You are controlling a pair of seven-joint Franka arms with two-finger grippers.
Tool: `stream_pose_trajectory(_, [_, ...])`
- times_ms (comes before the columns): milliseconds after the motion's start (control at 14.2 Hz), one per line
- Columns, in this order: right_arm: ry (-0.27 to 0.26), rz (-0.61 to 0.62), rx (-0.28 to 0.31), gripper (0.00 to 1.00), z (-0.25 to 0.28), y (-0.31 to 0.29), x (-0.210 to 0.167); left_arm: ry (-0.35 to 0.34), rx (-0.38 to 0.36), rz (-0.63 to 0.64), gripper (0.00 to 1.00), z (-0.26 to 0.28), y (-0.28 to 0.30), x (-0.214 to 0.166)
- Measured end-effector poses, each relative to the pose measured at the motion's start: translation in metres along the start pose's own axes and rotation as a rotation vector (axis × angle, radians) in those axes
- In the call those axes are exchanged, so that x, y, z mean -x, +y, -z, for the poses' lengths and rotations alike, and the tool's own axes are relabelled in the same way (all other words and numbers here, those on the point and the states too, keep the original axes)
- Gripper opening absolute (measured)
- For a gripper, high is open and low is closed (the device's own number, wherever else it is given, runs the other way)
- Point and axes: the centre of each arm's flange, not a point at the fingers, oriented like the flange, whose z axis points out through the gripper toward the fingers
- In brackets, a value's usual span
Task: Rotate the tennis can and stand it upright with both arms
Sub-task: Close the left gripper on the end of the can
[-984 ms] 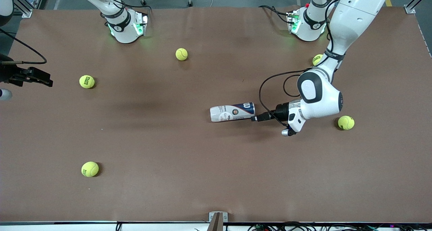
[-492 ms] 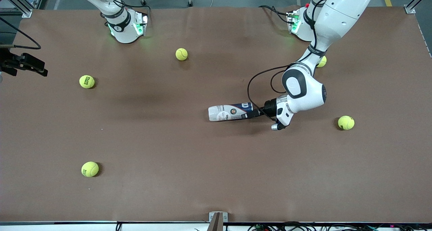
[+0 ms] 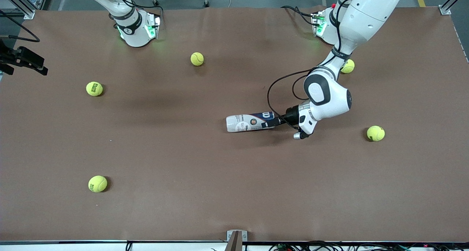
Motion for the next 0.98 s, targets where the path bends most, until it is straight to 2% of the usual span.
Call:
stream_pose_trajectory(422, [-0.006,0.000,-0.028,1.00,0.002,-0.001,0.005,0.033,0.044,0.008,0.19,0.011,0.018,-0.005])
stream_pose_trajectory(492, [-0.011,0.000,-0.032,1.00,0.003,-0.002,0.007,0.042,0.060,0.010,0.14,0.016,0.027,-0.006])
stream_pose_trajectory(703, [-0.023,0.040,-0.037,1.00,0.004,-0.002,0.011,0.077,0.113,0.034,0.08,0.038,0.063,-0.012])
stream_pose_trajectory(984, [-0.028,0.072,-0.038,1.00,0.004,-0.003,0.013,0.133,0.174,-0.011,0.04,0.082,0.115,-0.013])
